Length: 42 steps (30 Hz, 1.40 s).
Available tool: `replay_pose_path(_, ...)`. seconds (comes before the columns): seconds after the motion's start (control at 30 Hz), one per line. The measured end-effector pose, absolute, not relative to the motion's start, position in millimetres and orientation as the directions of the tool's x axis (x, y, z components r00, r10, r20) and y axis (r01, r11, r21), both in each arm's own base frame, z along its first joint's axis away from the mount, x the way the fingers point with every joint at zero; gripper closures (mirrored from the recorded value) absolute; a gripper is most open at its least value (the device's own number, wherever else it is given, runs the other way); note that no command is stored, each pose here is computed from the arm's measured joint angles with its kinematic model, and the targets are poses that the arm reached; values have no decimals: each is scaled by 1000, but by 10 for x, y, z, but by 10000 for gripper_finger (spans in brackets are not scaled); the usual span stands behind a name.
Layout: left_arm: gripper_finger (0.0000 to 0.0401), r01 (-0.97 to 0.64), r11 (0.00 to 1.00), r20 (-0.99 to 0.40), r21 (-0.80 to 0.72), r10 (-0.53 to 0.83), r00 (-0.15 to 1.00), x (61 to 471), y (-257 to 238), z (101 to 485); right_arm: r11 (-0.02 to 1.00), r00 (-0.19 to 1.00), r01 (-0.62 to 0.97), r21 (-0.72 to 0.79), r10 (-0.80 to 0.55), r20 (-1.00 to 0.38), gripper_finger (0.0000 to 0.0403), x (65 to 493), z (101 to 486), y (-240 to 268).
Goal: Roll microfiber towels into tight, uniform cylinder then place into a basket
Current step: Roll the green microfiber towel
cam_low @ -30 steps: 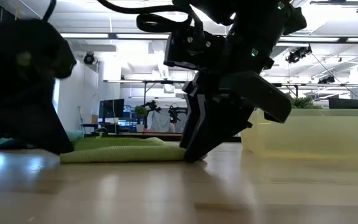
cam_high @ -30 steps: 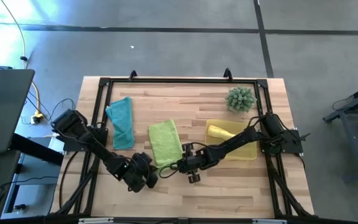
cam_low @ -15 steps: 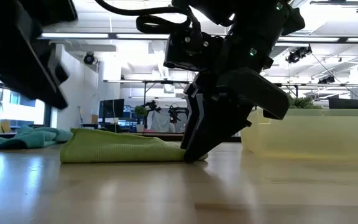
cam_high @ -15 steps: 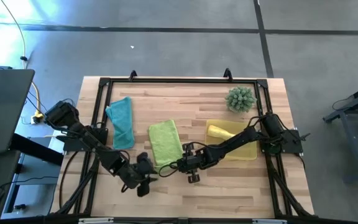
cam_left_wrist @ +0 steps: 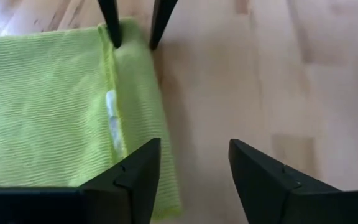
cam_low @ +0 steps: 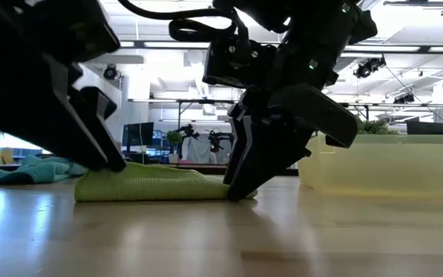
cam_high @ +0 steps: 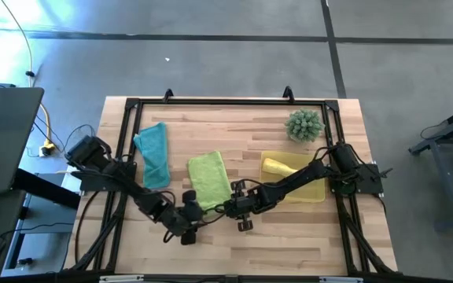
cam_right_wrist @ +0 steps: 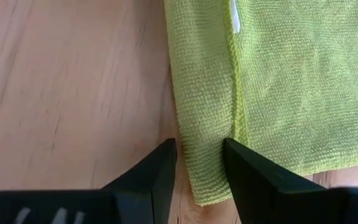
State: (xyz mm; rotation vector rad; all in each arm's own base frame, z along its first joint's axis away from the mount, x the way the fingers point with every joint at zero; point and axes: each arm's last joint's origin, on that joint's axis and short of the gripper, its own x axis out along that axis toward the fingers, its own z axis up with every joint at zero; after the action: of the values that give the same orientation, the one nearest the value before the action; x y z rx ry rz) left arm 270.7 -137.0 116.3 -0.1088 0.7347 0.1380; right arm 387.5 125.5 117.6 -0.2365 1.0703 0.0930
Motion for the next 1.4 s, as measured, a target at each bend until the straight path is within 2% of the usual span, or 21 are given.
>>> replay_pose_path(0.27,206,-139,986,-725,92,162,669,2641,-1322,1076,971,482,-189,-146,-38,-875,274,3878,1178,1256)
replay_pose_path(0.6,210,-219,972,-748,81,204,632,2652,-1303,927,972,493,-185,-142,-33,-869,274,3888,1182,1260)
replay_pose_path(0.77,250,-261,963,-746,66,221,628,2655,-1307,890,980,492,-161,-120,-26,-870,274,3889,1182,1262)
replay_pose_path(1.13,390,-303,953,-752,32,223,620,2624,-1325,881,977,476,-170,-132,-36,-879,276,3871,1172,1256)
replay_pose_path(1.27,389,-322,947,-750,-1,213,627,2607,-1363,881,970,475,-197,-145,-35,-879,303,3870,1172,1261)
replay_pose_path(1.4,384,-348,937,-748,-37,205,632,2595,-1391,882,963,475,-223,-152,-29,-880,359,3869,1173,1269)
